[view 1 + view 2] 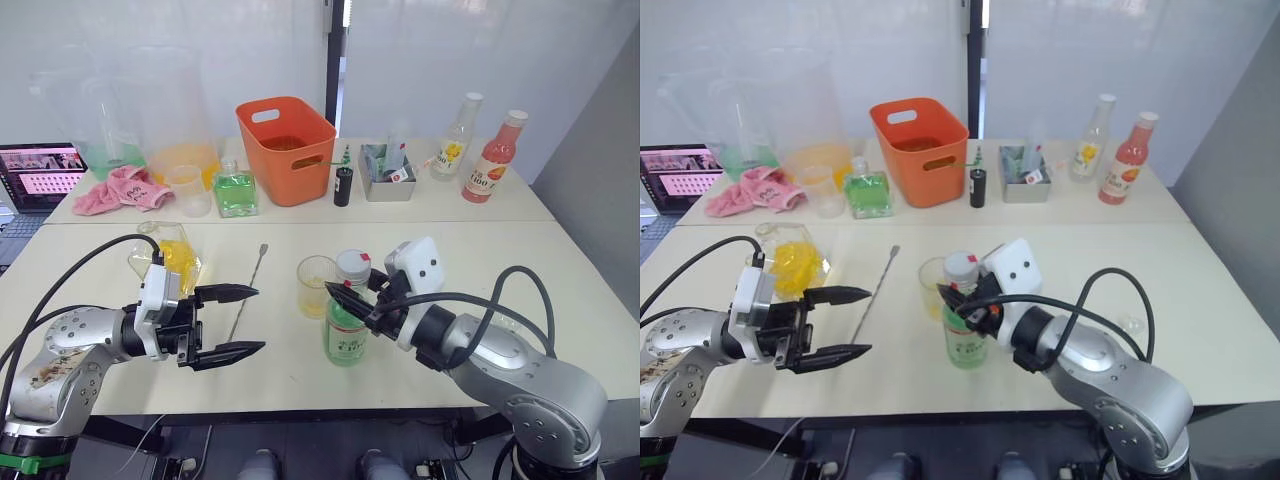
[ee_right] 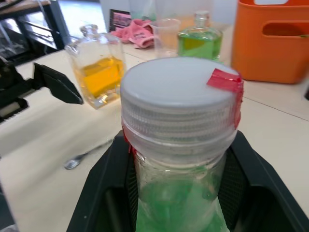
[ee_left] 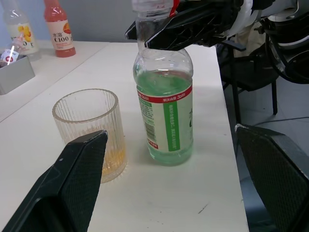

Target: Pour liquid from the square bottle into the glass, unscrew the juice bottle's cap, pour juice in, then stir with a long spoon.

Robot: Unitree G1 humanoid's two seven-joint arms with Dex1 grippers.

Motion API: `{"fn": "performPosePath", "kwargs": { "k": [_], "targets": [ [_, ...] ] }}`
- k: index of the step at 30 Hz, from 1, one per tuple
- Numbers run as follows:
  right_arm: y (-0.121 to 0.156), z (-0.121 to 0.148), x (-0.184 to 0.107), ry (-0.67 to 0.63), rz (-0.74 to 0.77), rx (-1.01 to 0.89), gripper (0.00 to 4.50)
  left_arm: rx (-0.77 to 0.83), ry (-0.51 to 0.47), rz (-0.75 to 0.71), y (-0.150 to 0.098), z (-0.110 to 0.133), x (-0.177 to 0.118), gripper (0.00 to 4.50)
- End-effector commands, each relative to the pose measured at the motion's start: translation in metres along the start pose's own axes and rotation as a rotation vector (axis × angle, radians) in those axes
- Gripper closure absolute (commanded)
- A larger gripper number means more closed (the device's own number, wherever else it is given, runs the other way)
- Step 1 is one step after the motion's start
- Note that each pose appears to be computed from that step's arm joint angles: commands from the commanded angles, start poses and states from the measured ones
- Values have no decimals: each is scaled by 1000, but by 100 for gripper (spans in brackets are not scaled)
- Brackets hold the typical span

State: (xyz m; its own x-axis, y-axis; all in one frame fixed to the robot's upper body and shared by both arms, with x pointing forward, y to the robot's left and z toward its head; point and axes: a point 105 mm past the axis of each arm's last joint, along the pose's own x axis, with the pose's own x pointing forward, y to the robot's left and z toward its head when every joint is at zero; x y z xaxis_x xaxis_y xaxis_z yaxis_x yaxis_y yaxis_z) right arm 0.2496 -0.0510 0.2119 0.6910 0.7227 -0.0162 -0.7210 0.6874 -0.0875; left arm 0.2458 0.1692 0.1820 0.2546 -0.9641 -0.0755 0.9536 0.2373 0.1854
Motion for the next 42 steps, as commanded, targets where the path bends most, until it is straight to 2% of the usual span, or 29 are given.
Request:
{"fn": "performPosePath", "kwargs": {
  "k": [1,6,7,12,13,17,24,28,31,36,37,42],
  "targets": [
    [6,6,-2,-28,-6,-40,296,39,6,-17,2,6,0,0],
    [9,4,-1,-46,12,-4,296,44,14,-19,4,6,-1,0],
    [10,4,-1,-46,27,0,193,45,15,-20,4,5,-1,0],
    [5,3,-7,-50,66,-1,26,47,18,-21,4,4,-3,0],
    [4,3,-8,-52,70,-2,4,48,18,-21,4,4,-3,0],
    [1,6,-16,-55,158,-17,4,51,18,-18,5,4,-4,0],
    [-25,-5,-31,-27,480,-65,4,53,26,-23,6,3,-5,0],
    [-40,-9,-17,-31,627,-98,4,58,32,-26,8,3,-6,0],
    [-39,-13,-12,-11,755,-114,4,61,36,-26,8,4,-7,0],
    [-37,-5,-1,-50,827,-142,4,64,46,-25,7,4,-9,0],
    [-36,-5,-1,-51,839,-148,60,65,47,-25,7,4,-9,0],
    [-36,-1,-1,-65,865,-134,219,64,52,-27,6,5,-9,0]
  ]
}}
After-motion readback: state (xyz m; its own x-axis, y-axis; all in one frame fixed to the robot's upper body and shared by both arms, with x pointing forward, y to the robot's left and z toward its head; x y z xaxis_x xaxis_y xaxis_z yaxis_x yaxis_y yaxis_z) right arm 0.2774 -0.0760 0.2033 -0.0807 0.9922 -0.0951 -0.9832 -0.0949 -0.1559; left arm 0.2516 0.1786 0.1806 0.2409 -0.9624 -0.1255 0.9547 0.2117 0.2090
